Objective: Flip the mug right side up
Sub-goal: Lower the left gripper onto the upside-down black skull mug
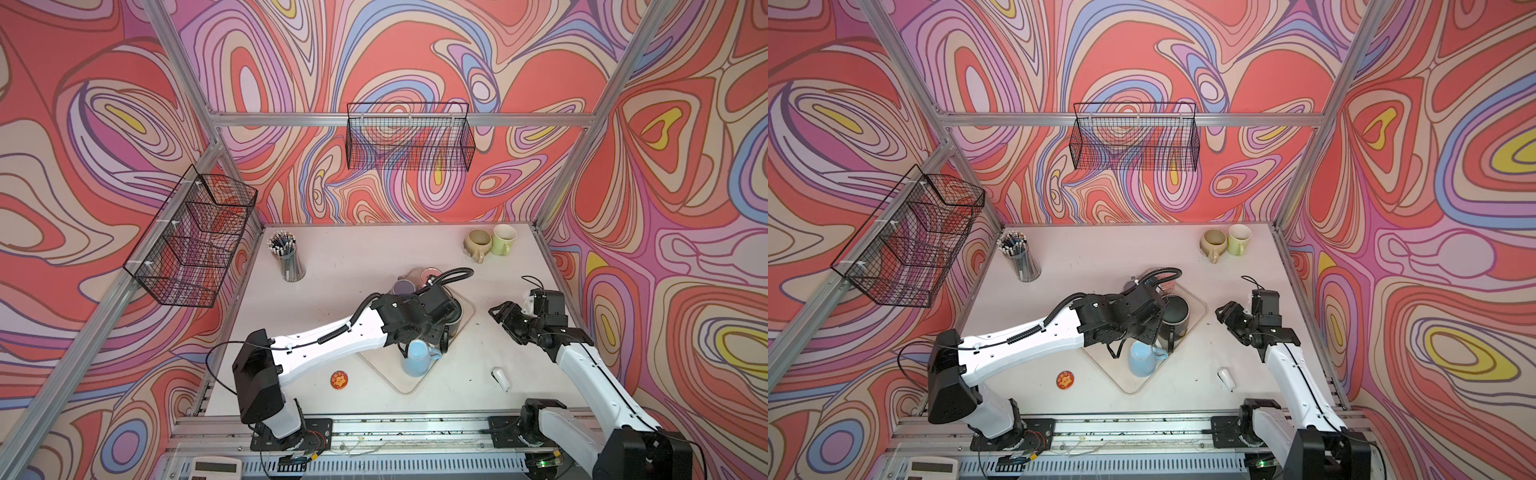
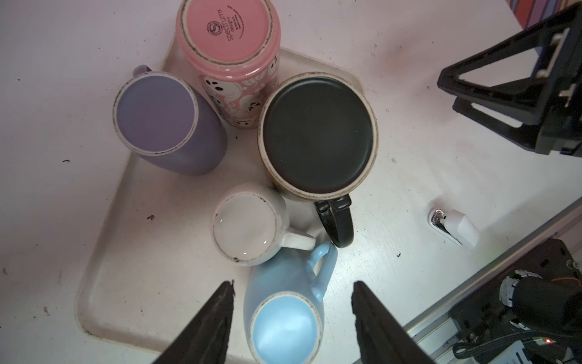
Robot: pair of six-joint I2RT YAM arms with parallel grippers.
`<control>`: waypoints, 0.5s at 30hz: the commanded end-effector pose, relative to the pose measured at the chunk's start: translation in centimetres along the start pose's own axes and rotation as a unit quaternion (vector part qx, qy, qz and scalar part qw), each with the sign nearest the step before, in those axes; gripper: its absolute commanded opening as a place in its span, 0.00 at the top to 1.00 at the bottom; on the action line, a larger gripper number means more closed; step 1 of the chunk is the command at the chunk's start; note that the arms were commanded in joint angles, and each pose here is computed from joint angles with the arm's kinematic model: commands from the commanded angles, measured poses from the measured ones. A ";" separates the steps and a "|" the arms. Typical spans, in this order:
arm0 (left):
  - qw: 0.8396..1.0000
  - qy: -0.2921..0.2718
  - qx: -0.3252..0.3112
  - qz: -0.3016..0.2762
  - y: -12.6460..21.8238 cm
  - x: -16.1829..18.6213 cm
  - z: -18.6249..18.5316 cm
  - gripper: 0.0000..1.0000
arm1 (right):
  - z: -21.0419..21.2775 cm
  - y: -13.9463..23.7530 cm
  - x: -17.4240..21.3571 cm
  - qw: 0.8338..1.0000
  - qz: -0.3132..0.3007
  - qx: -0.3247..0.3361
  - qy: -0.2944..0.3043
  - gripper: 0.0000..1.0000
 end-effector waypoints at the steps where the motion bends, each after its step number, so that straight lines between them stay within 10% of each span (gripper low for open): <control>1: 1.000 0.001 -0.020 0.023 -1.0 0.7 -0.8 0.42 | 0.2 -0.6 -0.1 1.000 0.002 -0.018 0.000 0.33; 15: 0.996 -0.003 -0.032 0.083 -5.6 1.8 -4.0 0.59 | -1.1 -1.8 -0.1 1.000 -0.012 -0.010 0.003 0.32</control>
Point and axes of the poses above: each gripper's point midway between its finger pads, its own y axis back along the fingers, its own z axis along the line the jaws close on, x = y × z, the point moved 1 cm from there along y, back along the fingers
